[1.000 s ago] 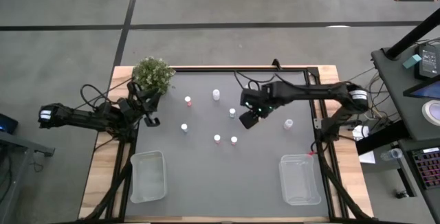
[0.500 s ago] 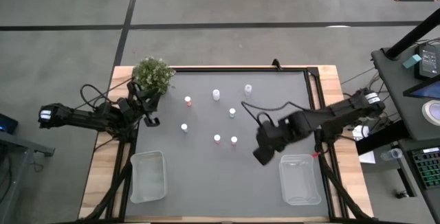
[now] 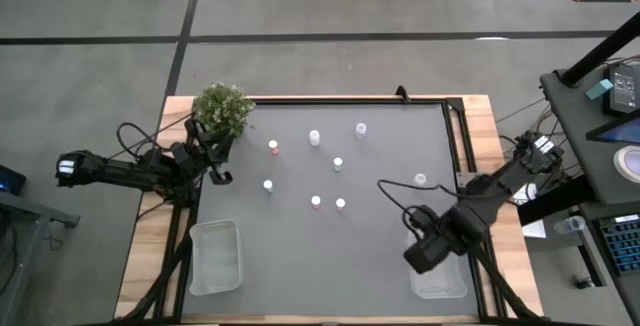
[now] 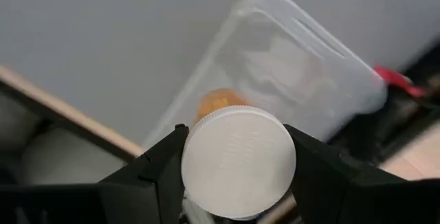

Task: Pick and place medicine bottles into bin by pill shape (circle, oval)
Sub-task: Put the orange capsule bottle into the transparent bin

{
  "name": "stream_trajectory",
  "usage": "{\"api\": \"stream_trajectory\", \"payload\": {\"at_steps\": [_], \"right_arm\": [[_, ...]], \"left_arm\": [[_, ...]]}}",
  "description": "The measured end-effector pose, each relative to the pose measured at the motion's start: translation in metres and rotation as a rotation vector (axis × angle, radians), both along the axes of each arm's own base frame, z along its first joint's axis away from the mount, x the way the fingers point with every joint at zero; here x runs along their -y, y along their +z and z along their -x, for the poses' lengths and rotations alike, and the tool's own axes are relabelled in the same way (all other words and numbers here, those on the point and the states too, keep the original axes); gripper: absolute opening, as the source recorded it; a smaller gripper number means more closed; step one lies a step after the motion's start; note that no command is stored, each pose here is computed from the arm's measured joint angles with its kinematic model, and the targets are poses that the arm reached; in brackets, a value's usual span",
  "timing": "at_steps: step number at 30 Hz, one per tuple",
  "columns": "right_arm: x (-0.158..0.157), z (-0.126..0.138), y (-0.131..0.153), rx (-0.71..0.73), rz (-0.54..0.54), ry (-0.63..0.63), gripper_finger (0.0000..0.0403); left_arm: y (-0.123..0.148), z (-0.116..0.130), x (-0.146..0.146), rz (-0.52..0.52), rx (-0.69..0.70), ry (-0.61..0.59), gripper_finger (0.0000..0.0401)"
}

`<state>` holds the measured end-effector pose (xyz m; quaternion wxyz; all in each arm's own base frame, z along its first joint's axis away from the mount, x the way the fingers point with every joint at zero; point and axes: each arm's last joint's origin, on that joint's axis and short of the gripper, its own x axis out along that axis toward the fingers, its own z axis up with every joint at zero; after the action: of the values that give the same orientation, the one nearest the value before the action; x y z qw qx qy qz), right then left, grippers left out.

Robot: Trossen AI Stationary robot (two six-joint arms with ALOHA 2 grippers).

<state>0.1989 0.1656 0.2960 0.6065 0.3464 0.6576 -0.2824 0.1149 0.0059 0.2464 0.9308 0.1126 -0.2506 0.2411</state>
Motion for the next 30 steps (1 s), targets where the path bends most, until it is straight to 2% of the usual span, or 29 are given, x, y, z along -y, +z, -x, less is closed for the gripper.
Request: {"api": "stream_trajectory", "payload": {"at_steps": [14,25,30], "right_arm": [[-0.005,0.02,-0.036,-0.053,0.127,0.005,0.0199],[-0.005,0.031,-0.081,-0.006,0.097,0.005,0.0199],[-0.006,0.031,-0.092,0.025,0.084,0.029,0.0199]], "left_arm": [[0.0,0.0,0.0,-0.001,0.0,0.001,0.006],[0.0,0.0,0.0,-0.001,0.001,0.001,0.006],[0.0,0.0,0.0,-0.001,0.002,0.001,0.006]]}}
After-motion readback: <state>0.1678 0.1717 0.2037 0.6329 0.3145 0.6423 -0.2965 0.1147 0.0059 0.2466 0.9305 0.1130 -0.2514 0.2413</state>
